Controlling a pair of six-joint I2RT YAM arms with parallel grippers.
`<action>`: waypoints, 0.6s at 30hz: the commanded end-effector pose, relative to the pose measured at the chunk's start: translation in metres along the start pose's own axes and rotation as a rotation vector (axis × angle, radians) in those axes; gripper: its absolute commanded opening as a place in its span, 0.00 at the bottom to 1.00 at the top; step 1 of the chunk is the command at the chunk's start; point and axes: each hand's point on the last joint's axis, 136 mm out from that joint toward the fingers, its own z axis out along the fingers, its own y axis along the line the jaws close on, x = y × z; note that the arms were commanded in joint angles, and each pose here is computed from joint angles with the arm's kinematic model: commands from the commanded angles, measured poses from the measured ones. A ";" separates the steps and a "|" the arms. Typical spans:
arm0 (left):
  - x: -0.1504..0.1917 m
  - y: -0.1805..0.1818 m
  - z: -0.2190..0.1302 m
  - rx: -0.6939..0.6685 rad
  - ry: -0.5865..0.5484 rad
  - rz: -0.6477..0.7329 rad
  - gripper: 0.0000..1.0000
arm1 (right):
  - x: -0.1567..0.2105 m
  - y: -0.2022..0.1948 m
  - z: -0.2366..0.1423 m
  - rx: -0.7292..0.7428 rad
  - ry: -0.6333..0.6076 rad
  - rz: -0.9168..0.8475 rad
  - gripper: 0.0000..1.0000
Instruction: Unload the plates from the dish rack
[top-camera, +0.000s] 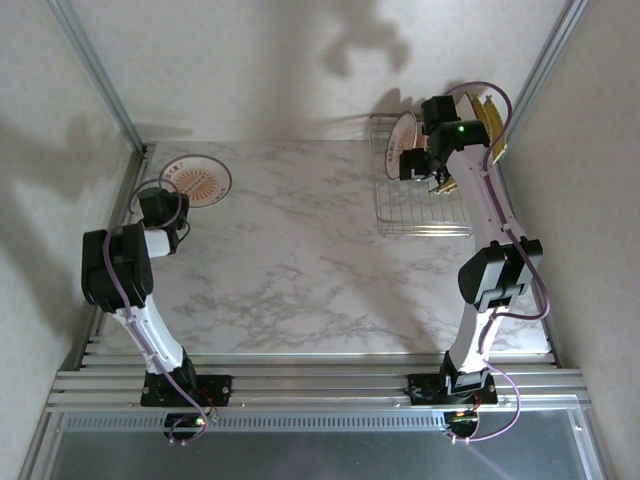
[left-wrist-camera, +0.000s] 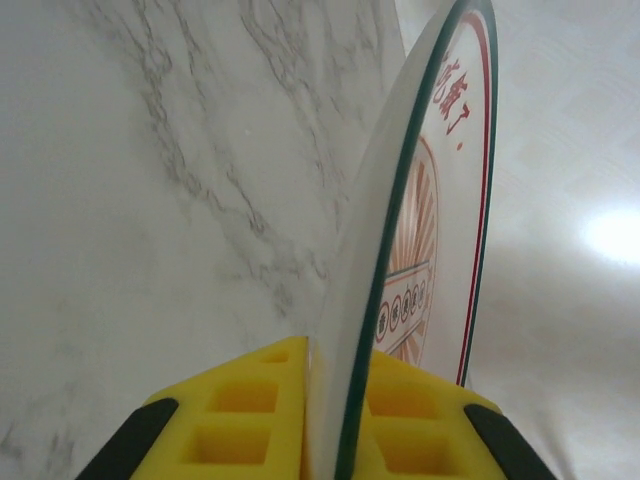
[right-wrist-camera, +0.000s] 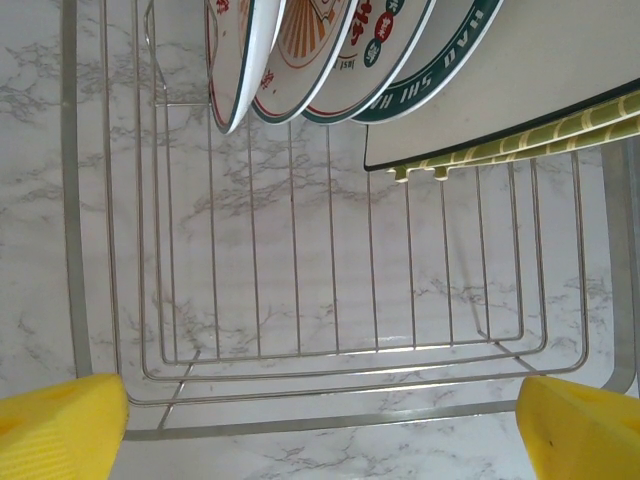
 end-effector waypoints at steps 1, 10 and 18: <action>-0.020 -0.017 0.009 0.038 -0.066 0.019 0.00 | 0.007 -0.004 -0.005 0.001 0.012 -0.012 0.99; -0.021 0.008 0.021 -0.014 -0.070 0.000 0.00 | 0.006 -0.006 -0.009 0.012 0.006 -0.016 0.99; -0.013 0.022 0.024 -0.035 -0.040 -0.012 0.00 | 0.004 -0.004 -0.007 0.005 0.007 -0.012 0.99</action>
